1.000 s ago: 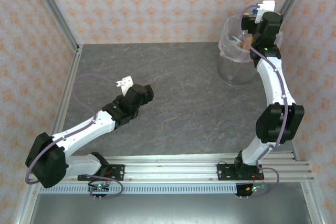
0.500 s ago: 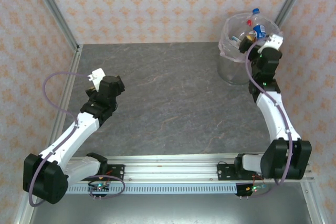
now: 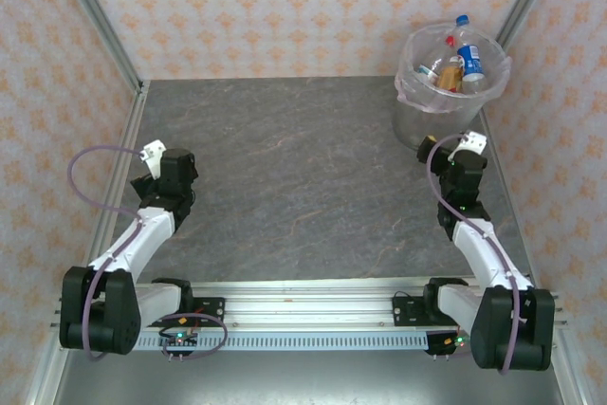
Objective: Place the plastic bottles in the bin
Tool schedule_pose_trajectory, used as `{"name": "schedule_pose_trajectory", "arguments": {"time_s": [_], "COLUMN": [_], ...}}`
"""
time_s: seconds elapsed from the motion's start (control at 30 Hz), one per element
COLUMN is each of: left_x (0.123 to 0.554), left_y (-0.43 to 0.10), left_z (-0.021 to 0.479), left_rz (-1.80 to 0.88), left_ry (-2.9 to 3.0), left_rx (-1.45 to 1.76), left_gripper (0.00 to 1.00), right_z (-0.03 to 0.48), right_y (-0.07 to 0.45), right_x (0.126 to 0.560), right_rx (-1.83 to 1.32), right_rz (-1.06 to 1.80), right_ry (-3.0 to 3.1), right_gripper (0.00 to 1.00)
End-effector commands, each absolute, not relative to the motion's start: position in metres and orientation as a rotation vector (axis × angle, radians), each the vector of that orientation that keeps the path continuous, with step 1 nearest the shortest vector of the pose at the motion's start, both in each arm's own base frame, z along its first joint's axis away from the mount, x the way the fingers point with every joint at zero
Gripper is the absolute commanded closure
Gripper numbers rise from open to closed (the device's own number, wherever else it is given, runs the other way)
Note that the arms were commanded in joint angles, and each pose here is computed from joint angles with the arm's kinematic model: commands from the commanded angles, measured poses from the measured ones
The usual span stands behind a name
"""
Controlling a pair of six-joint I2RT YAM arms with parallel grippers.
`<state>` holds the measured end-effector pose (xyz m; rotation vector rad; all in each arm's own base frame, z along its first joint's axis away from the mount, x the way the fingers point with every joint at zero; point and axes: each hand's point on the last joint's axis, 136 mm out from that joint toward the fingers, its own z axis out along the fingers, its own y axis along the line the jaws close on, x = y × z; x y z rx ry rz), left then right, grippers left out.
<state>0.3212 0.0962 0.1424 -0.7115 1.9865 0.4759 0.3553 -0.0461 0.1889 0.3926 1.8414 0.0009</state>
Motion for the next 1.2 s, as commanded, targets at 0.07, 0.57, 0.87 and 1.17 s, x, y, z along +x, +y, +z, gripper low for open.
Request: {"name": "schedule_pose_trajectory", "arguments": {"time_s": [0.07,0.57,0.87,1.17], "left_x": [0.35,0.385,0.379,0.379], "left_y": [0.082,0.048,0.053,0.053], "left_z": [0.137,0.103,0.101,0.101], "left_rz": [0.389,0.282,0.353,0.353], "left_ry": [1.979,1.924,1.896,1.897], "left_rx": [-0.583,-0.316,-0.358,-0.356], "left_gripper": [0.0,0.0,0.0,0.0], "right_z": [0.147,0.116,0.12,0.099], "right_y": [-0.04,-0.029,-0.042,-0.022], "right_x": [0.359,0.373,0.364,0.371], "right_rx": [0.383,0.324,0.341,0.25], "right_rz": [0.029,0.094,0.004,-0.051], "right_ry": [1.921,1.918,1.821,1.818], "right_gripper": [0.01,0.01,0.01,0.01]}}
